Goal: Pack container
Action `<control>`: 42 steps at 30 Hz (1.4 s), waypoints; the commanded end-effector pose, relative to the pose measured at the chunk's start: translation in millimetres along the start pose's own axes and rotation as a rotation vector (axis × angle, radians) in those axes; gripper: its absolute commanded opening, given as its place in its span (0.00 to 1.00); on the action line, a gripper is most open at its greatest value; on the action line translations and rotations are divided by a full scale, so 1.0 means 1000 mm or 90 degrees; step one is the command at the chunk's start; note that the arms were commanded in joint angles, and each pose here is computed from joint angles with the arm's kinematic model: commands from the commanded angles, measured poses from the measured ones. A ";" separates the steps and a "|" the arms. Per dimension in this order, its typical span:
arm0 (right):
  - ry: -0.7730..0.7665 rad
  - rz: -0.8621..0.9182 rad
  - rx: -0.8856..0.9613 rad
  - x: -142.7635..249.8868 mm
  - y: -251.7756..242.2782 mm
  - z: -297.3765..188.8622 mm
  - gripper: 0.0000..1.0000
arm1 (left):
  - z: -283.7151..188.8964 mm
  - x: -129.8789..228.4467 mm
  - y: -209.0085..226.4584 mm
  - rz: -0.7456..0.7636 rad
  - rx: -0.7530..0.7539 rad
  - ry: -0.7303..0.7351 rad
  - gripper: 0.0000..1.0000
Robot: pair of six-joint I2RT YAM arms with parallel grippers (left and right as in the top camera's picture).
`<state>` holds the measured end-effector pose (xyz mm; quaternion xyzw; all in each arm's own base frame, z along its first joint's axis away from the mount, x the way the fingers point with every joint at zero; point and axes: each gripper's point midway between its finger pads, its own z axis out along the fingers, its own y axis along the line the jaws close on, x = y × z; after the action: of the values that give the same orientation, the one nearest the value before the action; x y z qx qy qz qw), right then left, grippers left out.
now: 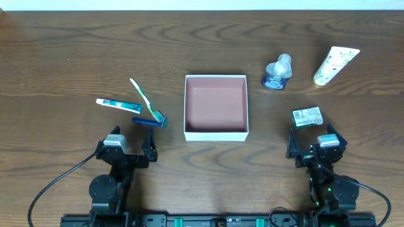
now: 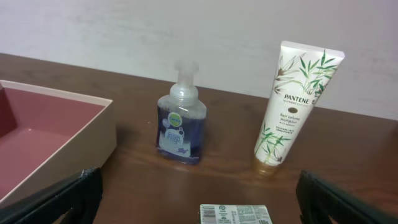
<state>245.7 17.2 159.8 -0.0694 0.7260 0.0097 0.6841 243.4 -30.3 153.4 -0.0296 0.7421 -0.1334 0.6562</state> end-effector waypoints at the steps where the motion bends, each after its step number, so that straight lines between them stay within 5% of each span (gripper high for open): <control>1: 0.002 -0.005 0.014 0.001 -0.004 0.000 0.99 | 0.001 0.017 0.004 -0.006 -0.006 0.034 0.98; 42: -0.002 -0.001 -0.006 0.000 0.001 0.000 0.99 | 0.001 0.017 0.004 -0.006 -0.007 0.034 0.98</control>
<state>245.6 17.9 159.9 -0.0707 0.7257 0.0113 0.6843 243.4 -30.3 153.4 -0.0296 0.7421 -0.1334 0.6562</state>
